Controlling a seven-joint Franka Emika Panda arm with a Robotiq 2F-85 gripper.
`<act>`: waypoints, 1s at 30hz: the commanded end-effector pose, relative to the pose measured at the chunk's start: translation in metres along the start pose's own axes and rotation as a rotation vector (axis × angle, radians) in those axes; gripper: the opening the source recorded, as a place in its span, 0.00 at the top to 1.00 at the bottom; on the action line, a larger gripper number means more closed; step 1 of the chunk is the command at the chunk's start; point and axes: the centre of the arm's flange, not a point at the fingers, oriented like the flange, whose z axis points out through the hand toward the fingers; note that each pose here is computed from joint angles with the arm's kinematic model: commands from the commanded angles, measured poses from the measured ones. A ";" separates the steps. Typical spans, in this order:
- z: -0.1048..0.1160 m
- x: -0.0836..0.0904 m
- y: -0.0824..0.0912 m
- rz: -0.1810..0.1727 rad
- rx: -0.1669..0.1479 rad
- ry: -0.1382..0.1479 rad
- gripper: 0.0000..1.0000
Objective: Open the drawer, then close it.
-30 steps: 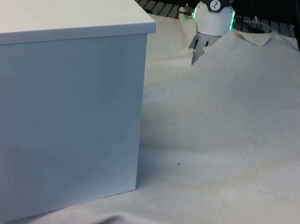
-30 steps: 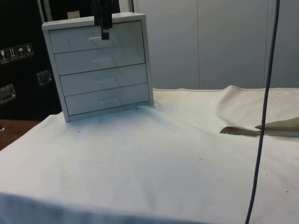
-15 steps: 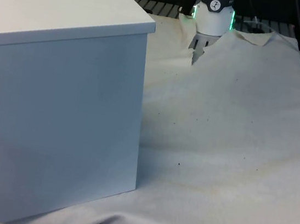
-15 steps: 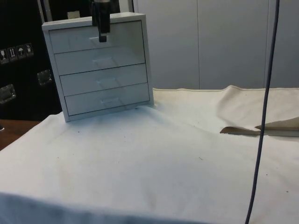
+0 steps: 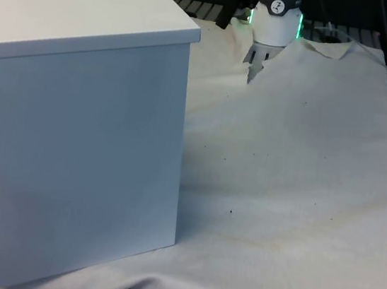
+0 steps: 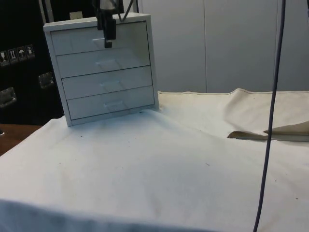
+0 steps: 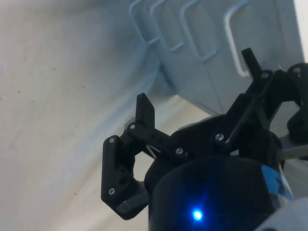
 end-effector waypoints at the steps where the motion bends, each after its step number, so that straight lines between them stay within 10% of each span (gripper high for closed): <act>1: 0.002 -0.001 0.003 -0.002 -0.020 0.004 0.00; 30: 0.041 -0.006 0.001 -0.037 -0.095 0.019 0.00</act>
